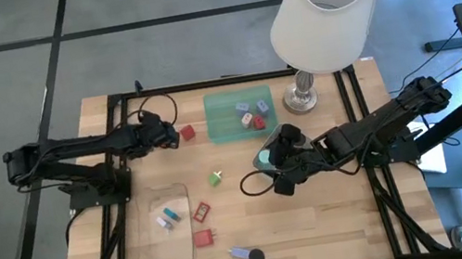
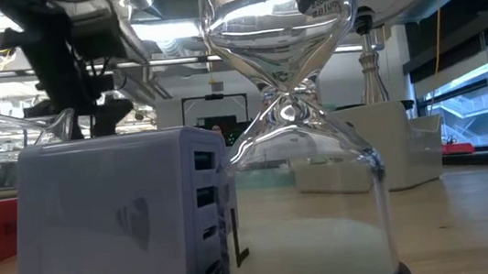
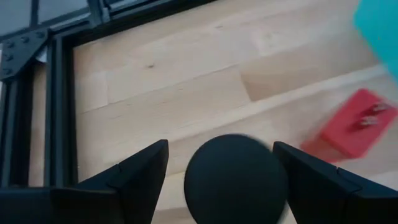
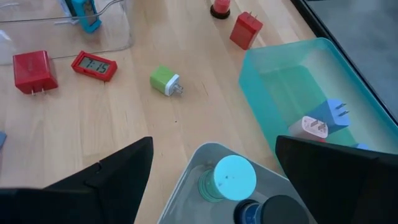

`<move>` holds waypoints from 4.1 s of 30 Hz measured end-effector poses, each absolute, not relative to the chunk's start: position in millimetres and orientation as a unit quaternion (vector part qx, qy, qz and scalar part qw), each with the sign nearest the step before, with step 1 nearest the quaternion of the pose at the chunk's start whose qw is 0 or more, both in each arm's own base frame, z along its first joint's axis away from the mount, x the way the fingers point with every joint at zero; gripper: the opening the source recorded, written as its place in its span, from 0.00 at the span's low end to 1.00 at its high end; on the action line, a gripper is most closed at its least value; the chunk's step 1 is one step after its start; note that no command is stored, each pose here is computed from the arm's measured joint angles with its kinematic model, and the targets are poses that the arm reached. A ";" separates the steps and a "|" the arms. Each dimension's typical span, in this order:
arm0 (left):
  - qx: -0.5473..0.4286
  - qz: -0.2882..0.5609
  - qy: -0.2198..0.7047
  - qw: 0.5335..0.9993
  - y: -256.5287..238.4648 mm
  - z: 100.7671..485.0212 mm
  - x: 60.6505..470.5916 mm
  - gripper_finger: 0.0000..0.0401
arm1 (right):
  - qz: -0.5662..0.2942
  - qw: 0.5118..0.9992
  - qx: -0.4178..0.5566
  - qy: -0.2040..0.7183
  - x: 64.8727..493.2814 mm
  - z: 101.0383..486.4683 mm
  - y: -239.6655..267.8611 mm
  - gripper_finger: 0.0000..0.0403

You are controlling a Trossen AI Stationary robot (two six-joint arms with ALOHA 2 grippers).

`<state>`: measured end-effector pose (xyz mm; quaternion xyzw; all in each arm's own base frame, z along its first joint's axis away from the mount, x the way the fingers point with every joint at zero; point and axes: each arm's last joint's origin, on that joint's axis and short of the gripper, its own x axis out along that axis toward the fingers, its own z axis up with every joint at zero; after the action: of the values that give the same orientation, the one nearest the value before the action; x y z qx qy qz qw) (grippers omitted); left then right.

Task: Pick & Place Office items
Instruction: Put the red hourglass into the gray bin

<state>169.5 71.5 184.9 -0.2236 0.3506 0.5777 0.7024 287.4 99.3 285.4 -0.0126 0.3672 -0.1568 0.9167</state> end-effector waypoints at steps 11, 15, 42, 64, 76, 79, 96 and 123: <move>-0.229 0.552 0.348 0.723 71.9 171.4 169.8 0.70 | -0.169 0.915 -0.007 0.367 290.2 285.5 91.1 0.85; -0.231 0.542 0.345 0.730 72.1 171.1 171.5 0.70 | -0.177 0.913 -0.004 0.367 291.8 285.5 86.0 0.85; -0.219 0.457 0.281 0.815 59.9 234.1 192.8 0.50 | -0.180 0.920 0.023 0.348 295.4 287.9 85.4 0.85; -0.101 0.123 -0.098 0.982 -71.1 334.2 215.0 0.50 | -0.123 0.956 -0.211 0.163 315.8 325.4 112.6 0.85; -0.025 0.063 -0.202 0.977 -95.8 341.5 225.1 0.50 | -0.036 0.979 -0.198 0.026 321.8 351.9 120.1 0.85; -0.014 0.038 -0.212 0.976 -96.8 339.4 229.7 0.50 | -0.038 0.981 -0.190 0.008 321.8 355.6 120.1 0.85; -0.019 0.009 -0.249 0.968 -80.4 337.2 244.5 0.50 | -0.001 0.985 -0.169 -0.040 321.6 363.9 122.6 0.85; 0.005 -0.018 -0.268 0.963 -79.1 337.5 246.8 0.51 | -0.005 0.992 -0.116 -0.046 323.4 365.3 117.3 0.53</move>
<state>246.8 -79.1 337.5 0.0051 -0.2679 -0.0181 0.9633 323.4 117.3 365.3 -0.1160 -0.0458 -0.0052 0.9922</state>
